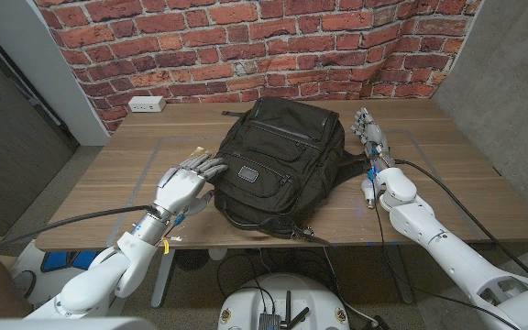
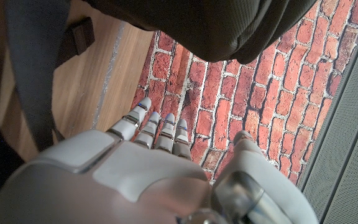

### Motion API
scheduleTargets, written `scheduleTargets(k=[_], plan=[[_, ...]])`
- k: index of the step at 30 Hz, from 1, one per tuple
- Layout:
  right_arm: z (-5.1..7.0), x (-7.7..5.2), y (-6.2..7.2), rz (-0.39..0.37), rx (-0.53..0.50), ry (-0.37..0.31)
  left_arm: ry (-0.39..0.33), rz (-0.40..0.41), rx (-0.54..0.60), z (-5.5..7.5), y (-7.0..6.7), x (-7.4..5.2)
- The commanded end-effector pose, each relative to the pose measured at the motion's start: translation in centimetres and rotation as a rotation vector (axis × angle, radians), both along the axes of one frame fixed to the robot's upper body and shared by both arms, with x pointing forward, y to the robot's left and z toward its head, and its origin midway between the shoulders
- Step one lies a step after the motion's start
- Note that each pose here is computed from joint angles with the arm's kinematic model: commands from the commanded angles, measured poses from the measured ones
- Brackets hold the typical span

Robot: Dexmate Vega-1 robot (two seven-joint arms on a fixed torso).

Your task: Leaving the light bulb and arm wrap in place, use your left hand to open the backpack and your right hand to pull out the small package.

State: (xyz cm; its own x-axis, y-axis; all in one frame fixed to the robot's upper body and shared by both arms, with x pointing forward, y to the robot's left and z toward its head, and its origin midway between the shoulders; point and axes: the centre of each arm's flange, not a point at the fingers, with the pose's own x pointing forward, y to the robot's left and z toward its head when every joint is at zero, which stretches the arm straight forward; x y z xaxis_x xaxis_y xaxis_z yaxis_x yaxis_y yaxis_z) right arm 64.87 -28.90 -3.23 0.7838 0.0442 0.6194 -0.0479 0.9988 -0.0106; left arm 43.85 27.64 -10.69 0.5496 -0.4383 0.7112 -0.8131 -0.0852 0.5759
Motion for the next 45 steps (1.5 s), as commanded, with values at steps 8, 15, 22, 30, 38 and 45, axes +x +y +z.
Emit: scheduleTargets(k=[8,15,22,30,38,45], plan=[[-0.3,0.2,-0.3,0.007,0.003,0.002,-0.032,-0.010,0.012,0.8,-0.6,0.6],[-0.2,0.3,-0.4,0.010,0.002,0.001,-0.042,-0.010,0.013,1.2,-0.8,0.5],[-0.2,0.4,-0.5,0.013,0.003,0.003,-0.047,-0.004,0.011,1.6,-0.8,0.3],[-0.2,0.6,-0.5,0.017,0.002,0.004,-0.064,-0.002,0.014,2.1,-1.0,0.2],[-0.1,0.7,-0.5,0.017,-0.001,0.004,-0.081,-0.007,0.010,2.7,-1.1,0.0],[-0.2,0.6,-0.5,0.013,-0.001,0.007,-0.088,-0.010,0.008,3.3,-1.1,0.0]])
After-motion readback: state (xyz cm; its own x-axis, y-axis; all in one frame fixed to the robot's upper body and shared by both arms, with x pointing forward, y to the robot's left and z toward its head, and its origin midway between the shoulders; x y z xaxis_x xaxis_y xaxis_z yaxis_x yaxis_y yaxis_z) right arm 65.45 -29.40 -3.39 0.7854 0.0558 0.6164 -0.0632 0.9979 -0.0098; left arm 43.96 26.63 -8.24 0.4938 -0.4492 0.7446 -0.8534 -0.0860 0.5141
